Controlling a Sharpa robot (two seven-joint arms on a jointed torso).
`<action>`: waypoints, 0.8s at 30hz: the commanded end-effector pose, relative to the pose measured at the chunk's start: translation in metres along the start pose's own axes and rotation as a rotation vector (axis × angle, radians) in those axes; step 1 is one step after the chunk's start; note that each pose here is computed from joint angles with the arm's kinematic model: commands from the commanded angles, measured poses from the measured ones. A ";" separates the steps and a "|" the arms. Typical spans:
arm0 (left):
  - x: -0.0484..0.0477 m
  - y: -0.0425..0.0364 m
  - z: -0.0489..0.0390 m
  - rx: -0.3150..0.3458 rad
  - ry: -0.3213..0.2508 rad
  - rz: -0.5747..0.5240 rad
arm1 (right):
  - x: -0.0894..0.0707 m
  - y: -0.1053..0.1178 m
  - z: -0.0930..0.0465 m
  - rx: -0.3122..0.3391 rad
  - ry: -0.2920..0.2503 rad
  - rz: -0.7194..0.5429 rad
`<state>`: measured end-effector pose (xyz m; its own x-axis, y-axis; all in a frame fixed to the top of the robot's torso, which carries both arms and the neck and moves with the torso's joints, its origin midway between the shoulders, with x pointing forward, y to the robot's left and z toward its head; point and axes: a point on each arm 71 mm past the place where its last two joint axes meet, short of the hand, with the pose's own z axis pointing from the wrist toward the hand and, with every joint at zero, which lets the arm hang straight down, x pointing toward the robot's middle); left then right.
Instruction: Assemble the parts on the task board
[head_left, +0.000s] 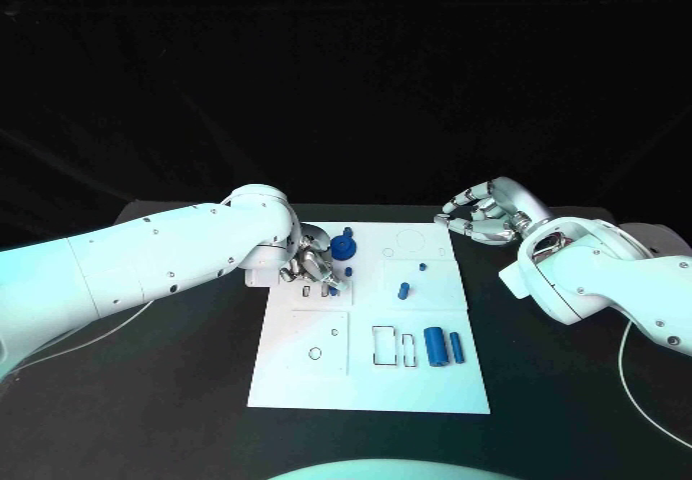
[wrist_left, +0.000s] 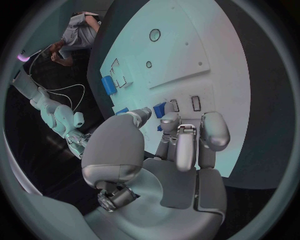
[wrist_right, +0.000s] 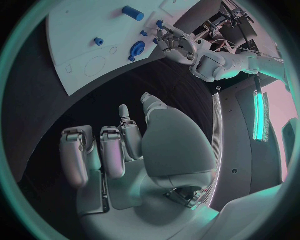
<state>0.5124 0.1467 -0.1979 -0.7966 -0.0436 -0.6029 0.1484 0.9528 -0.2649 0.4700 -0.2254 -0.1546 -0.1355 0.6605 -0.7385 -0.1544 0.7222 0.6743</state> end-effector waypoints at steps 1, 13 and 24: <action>0.0012 -0.0016 0.0003 0.006 0.016 0.000 | 0.002 0.000 0.000 -0.006 0.011 -0.012; 0.0009 -0.0011 0.0007 0.005 0.018 -0.006 | 0.002 0.000 0.000 -0.005 0.014 -0.012; 0.0010 -0.0016 0.0011 0.005 0.021 -0.005 | 0.003 0.000 0.000 -0.002 0.018 -0.013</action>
<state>0.5132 0.1466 -0.1984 -0.8000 -0.0497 -0.5980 0.1422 0.9525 -0.2694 0.4700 -0.2253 -0.1559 -0.1393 0.6589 -0.7392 -0.1517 0.7235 0.6735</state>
